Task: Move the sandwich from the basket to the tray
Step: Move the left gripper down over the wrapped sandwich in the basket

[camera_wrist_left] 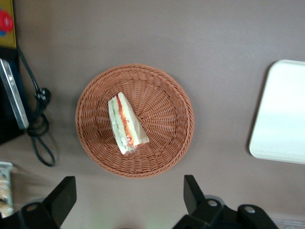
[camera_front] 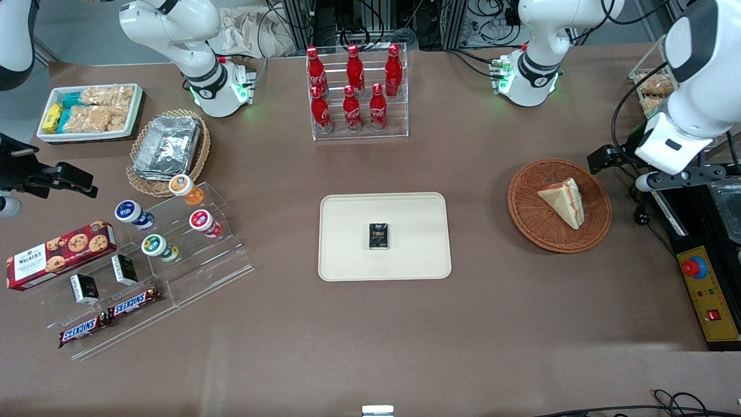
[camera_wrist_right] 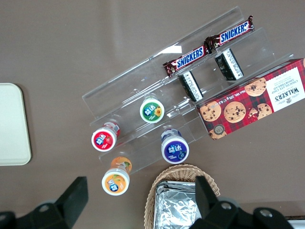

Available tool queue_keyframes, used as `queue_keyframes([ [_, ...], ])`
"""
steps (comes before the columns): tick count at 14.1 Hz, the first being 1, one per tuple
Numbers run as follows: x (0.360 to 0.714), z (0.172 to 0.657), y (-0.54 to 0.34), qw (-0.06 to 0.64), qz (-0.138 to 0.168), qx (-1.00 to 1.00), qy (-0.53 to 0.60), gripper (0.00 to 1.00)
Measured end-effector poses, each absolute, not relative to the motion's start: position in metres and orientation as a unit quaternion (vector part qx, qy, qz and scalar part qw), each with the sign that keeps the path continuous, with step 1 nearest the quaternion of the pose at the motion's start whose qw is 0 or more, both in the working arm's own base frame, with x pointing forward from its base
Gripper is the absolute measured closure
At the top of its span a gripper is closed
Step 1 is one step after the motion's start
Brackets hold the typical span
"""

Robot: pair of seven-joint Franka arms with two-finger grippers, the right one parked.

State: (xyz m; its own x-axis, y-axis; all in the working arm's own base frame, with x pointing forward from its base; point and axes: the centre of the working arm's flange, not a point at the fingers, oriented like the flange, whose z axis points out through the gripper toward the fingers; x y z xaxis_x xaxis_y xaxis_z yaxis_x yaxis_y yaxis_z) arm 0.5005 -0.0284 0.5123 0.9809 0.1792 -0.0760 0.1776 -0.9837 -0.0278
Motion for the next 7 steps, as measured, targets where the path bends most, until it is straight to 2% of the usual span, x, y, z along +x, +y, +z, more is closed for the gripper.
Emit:
queue_keyframes([
  [7,0.470,0.430,-0.021,0.014,0.036,-0.974,-0.223,0.00],
])
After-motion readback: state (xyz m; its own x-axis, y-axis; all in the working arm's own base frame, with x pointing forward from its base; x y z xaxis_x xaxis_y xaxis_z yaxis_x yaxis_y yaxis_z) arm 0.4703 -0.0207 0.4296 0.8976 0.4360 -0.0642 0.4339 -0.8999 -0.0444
